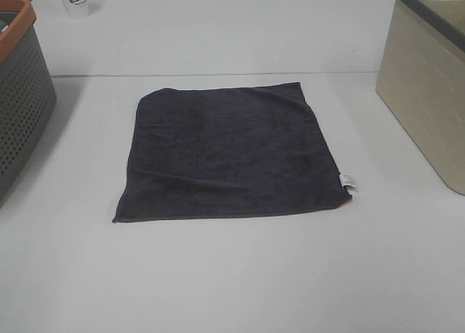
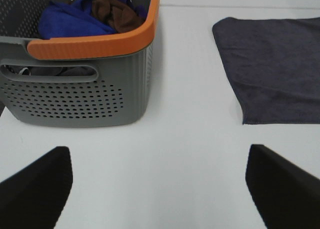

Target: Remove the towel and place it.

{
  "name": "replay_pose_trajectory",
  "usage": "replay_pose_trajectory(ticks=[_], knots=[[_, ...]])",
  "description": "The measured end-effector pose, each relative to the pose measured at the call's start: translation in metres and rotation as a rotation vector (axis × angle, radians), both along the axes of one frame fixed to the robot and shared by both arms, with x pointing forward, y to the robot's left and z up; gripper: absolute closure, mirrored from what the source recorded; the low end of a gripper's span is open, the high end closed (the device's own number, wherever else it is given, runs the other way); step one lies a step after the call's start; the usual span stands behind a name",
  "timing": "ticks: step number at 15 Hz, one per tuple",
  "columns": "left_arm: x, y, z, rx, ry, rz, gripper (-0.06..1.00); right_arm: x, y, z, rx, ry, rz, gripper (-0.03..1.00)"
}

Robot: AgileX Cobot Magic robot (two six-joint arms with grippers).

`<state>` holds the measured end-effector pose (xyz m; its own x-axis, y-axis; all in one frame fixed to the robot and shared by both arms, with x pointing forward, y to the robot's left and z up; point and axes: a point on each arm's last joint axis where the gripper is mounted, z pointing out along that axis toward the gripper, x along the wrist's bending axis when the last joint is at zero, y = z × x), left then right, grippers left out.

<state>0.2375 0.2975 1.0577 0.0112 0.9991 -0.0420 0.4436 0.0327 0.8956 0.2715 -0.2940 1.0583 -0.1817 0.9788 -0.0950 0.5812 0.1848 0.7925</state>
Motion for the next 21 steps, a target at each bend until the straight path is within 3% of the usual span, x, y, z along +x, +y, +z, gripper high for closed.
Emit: replay_pose_trajectory(ticks=[7, 21], knots=[[-0.005, 0.002, 0.0, -0.008, -0.025, 0.025, 0.12, -0.038, -0.003, -0.005, 0.016, -0.19, 0.0, 0.3], [-0.005, 0.002, 0.0, -0.008, -0.025, 0.026, 0.13, -0.038, -0.003, -0.005, 0.015, -0.189, 0.0, 0.3]])
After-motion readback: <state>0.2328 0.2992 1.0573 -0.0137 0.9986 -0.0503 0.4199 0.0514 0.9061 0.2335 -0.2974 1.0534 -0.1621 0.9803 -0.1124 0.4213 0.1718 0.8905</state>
